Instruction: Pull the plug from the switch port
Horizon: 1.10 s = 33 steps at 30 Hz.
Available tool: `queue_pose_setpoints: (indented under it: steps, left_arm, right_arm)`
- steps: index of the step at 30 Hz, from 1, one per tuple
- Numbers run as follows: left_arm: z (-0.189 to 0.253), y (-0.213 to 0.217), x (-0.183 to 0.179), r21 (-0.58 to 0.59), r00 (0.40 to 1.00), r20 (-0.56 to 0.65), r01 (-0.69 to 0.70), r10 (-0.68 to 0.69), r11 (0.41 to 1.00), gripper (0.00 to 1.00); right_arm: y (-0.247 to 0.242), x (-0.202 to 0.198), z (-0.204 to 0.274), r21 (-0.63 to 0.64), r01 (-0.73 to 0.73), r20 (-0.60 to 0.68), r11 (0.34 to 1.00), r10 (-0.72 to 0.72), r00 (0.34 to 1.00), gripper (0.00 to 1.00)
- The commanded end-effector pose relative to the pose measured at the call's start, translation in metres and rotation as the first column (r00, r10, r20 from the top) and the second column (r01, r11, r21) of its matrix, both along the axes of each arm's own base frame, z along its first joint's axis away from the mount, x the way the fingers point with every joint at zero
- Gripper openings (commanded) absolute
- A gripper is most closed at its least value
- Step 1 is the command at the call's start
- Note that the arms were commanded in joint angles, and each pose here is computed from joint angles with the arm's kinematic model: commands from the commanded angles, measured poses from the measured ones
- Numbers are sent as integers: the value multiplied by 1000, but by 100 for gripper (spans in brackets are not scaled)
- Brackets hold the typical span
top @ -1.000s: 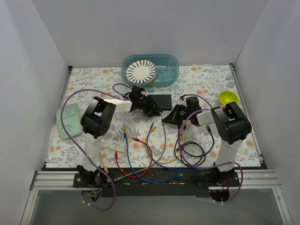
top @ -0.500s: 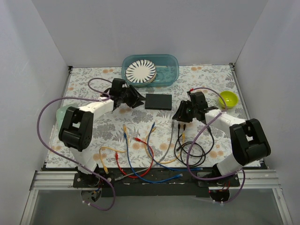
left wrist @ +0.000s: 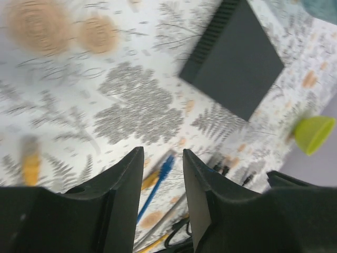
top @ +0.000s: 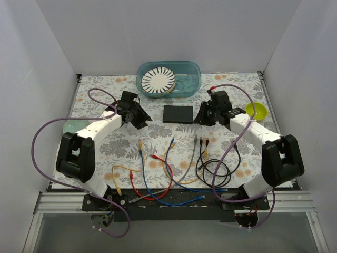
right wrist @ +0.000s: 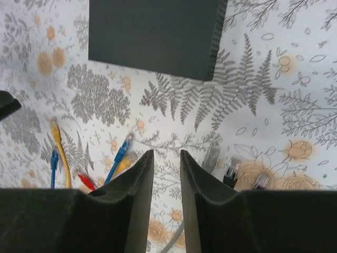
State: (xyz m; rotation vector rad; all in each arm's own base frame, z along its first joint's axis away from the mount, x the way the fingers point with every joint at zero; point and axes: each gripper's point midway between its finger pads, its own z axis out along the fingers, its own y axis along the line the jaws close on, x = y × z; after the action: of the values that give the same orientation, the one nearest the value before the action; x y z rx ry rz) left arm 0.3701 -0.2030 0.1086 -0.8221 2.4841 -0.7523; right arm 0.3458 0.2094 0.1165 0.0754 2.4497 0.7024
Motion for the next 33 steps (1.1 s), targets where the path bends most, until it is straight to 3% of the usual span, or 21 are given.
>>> queue_pose_setpoints:
  steps: [1, 4, 6, 9, 11, 13, 16, 21, 22, 23, 25, 27, 31, 33]
  left_arm:
    - [24, 39, -27, 150, 997, 52, -57, 50, 987, 35]
    - [38, -9, -41, 6, 980, 124, 153, -153, 988, 34]
    - [52, -52, -53, -73, 925, 205, 342, -321, 937, 34]
    - [68, -121, -88, -85, 793, 285, 580, -538, 810, 34]
    - [52, -160, -117, -73, 696, 274, 703, -664, 707, 34]
    - [47, -190, -134, -69, 619, 276, 776, -735, 627, 33]
    - [45, -219, -152, -61, 541, 320, 831, -778, 553, 34]
    - [28, -269, -184, -78, 452, 341, 887, -824, 454, 36]
    - [31, -285, -199, -76, 412, 355, 907, -839, 413, 36]
    - [6, -292, -208, -82, 397, 311, 916, -864, 392, 35]
    - [-12, -305, -222, -59, 375, 280, 926, -884, 374, 35]
    - [-43, -300, -228, -62, 389, 196, 921, -900, 385, 34]
    - [-98, -274, -228, -27, 473, 20, 881, -881, 472, 32]
    - [-127, -249, -229, 9, 523, -136, 850, -841, 527, 29]
  right_arm:
    - [18, -19, 44, -50, -98, 126, 994, 104, 987, 34]
    - [-8, -32, 37, -116, 0, 107, 993, 13, 994, 34]
    - [-29, -34, 39, -160, 109, 123, 981, -90, 988, 33]
    - [-44, -36, 47, -173, 201, 128, 964, -180, 975, 33]
    - [-43, -35, 56, -156, 212, 132, 965, -193, 972, 32]
    - [-39, -34, 66, -115, 219, 141, 969, -202, 969, 32]
    - [-43, -27, 83, -58, 259, 188, 964, -244, 951, 33]
    - [-52, -18, 118, 42, 288, 231, 957, -290, 929, 33]
    - [-52, -18, 121, 55, 283, 234, 958, -288, 929, 33]
    - [-50, -19, 123, 72, 280, 238, 957, -289, 927, 33]
    - [-49, -24, 126, 98, 266, 248, 959, -283, 927, 33]
    - [-58, -28, 127, 88, 291, 255, 953, -304, 918, 33]
    - [-68, -35, 136, 67, 298, 291, 952, -304, 907, 33]
    - [-70, -38, 138, 72, 299, 296, 952, -306, 905, 33]
